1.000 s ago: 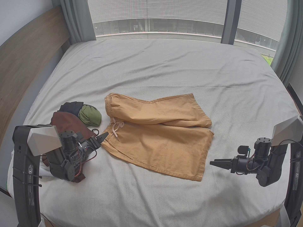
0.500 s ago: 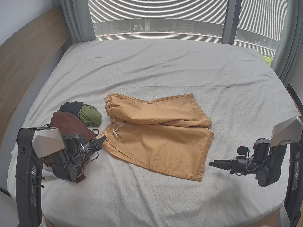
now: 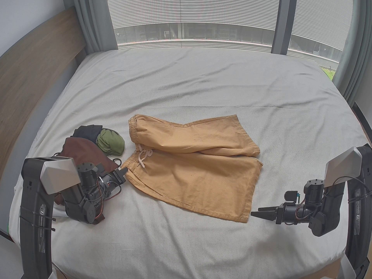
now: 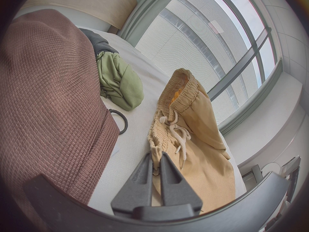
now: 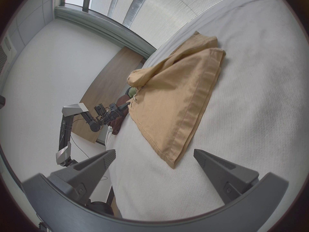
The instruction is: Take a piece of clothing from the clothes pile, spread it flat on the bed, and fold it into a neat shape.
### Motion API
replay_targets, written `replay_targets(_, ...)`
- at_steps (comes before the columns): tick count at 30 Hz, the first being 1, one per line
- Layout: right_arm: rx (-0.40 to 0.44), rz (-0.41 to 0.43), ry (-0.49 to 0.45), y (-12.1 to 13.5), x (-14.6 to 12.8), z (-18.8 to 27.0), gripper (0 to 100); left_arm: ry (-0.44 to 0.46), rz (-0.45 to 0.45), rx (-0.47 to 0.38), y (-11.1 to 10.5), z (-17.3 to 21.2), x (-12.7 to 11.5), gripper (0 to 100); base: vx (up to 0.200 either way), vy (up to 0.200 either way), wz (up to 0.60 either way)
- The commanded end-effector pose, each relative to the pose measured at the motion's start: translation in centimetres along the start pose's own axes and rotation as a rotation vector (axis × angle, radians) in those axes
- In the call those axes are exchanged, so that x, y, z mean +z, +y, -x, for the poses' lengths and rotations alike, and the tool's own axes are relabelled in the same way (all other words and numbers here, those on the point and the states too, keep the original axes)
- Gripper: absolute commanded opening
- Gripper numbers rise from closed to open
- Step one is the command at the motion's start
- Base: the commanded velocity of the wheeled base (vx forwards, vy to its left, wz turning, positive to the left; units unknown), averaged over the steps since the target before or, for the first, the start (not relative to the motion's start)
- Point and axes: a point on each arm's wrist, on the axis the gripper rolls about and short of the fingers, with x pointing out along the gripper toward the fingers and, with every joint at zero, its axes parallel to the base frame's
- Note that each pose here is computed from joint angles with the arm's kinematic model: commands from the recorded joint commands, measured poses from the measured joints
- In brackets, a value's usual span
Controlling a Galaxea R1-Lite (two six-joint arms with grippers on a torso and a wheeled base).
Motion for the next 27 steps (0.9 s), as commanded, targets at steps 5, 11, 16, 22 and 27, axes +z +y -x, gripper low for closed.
replay_targets(5,-0.048,-0.013,0.032,-0.6,-1.4,-1.9,100,0.0,-0.003,-0.01,-0.3,0.1,-0.2,0,0.0,0.0,0.0)
replay_targets(11,-0.075,0.009,0.039,-0.4,-1.7,-3.6,100,-0.009,-0.007,-0.018,-0.4,0.0,-0.2,0,0.0,0.0,0.0)
replay_targets(16,-0.079,0.01,0.051,-0.3,-2.1,-4.3,100,-0.007,-0.008,-0.018,-0.4,0.1,-0.3,0,0.0,0.0,0.0)
replay_targets(22,-0.074,0.006,0.055,-0.1,-2.2,-4.6,100,-0.009,-0.009,-0.02,-0.5,0.1,-0.3,0,0.0,0.0,0.0)
replay_targets(27,-0.067,0.01,0.058,0.1,-2.2,-4.8,100,-0.009,-0.009,-0.02,-0.5,0.1,-0.3,0,0.0,0.0,0.0)
